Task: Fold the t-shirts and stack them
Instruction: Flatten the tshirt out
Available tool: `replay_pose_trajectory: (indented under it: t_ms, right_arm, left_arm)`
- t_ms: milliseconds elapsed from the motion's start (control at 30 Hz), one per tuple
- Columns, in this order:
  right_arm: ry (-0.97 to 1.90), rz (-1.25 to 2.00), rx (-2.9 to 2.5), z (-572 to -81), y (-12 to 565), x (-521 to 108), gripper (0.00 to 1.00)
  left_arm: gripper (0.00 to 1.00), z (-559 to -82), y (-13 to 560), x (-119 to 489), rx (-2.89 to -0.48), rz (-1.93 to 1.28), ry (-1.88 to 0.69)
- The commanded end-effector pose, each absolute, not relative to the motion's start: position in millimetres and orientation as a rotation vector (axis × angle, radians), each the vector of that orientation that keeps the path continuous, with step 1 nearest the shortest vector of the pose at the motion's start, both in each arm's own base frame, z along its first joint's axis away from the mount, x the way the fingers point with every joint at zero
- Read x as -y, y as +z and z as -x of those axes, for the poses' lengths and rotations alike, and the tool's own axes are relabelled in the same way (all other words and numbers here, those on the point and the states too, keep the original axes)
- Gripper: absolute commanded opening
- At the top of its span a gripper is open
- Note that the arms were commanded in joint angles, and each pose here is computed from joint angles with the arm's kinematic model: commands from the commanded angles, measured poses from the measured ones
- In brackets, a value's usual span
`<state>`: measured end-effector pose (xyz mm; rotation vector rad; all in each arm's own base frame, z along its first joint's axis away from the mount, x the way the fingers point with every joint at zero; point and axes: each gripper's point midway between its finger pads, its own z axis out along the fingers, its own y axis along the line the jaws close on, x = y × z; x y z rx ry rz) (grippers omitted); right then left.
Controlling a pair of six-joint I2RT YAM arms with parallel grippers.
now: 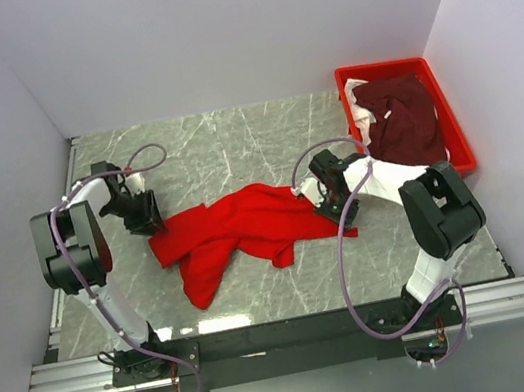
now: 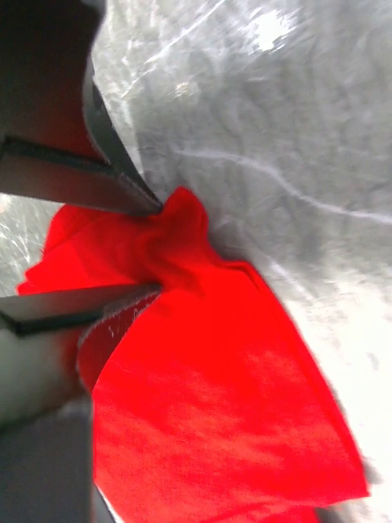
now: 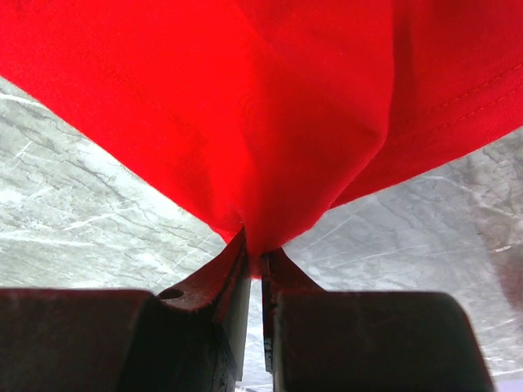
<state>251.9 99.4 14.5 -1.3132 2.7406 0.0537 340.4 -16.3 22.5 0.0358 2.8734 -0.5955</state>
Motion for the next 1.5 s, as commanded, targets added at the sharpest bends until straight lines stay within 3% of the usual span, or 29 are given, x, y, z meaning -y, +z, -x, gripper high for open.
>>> replay_pose_trajectory:
  t_ms: [0, 133, 267, 300, 533, 667, 800, 833, 900, 933, 967, 1167, 1467]
  right_arm:
    - [0.052, 1.330, -2.748, -255.7, 17.4, -98.2, 0.14]
    - [0.052, 1.333, -2.750, -256.1, 17.2, -98.4, 0.14]
    - [0.047, 1.332, -2.749, -258.6, 17.3, -98.9, 0.14]
    - [0.047, 1.330, -2.750, -259.7, 17.5, -98.9, 0.14]
    - [0.042, 1.278, -2.717, -290.6, 37.7, -103.8, 0.14]
    - [0.046, 1.280, -2.727, -305.1, 37.8, -106.2, 0.15]
    - [0.074, 1.265, -2.723, -319.8, 45.8, -113.1, 0.31]
    - [0.086, 1.253, -2.733, -320.9, 47.0, -113.5, 0.42]
    - [0.125, 1.234, -2.743, -323.1, 52.6, -114.2, 0.51]
    - [0.139, 1.209, -2.750, -325.3, 55.4, -109.8, 0.60]
    - [0.151, 1.196, -2.755, -325.6, 57.9, -107.0, 0.62]
    - [0.272, 1.093, -2.837, -313.5, 67.5, -80.1, 0.64]
    - [0.292, 1.040, -2.866, -280.1, 59.5, -69.1, 0.65]
  left_arm:
    - [0.42, -362.3, 10.6, 9.9, -2.859, 0.008, -0.512]
    - [0.37, -371.8, 10.1, 6.2, -2.851, 0.007, -0.456]
    - [0.16, -380.3, 12.1, 7.6, -2.833, -0.007, -0.453]
    - [0.01, -383.1, 14.6, 7.9, -2.824, -0.009, -0.451]
    - [0.00, -429.6, 77.5, -14.3, -2.599, -0.054, -0.302]
    - [0.00, -447.6, 77.3, -14.2, -2.599, -0.071, -0.324]
    - [0.10, -460.9, 58.8, -13.2, -2.626, -0.053, -0.355]
    - [0.14, -465.1, 59.2, -16.3, -2.623, -0.049, -0.339]
    - [0.26, -467.2, 52.9, -18.2, -2.640, -0.043, -0.332]
    - [0.30, -470.7, 55.0, -22.6, -2.633, -0.033, -0.319]
    - [0.38, -471.2, 53.2, -23.6, -2.636, -0.025, -0.319]
    - [0.57, -474.5, 53.0, -24.7, -2.634, -0.019, -0.324]
    - [0.63, -473.9, 33.2, -4.8, -2.679, -0.043, -0.322]
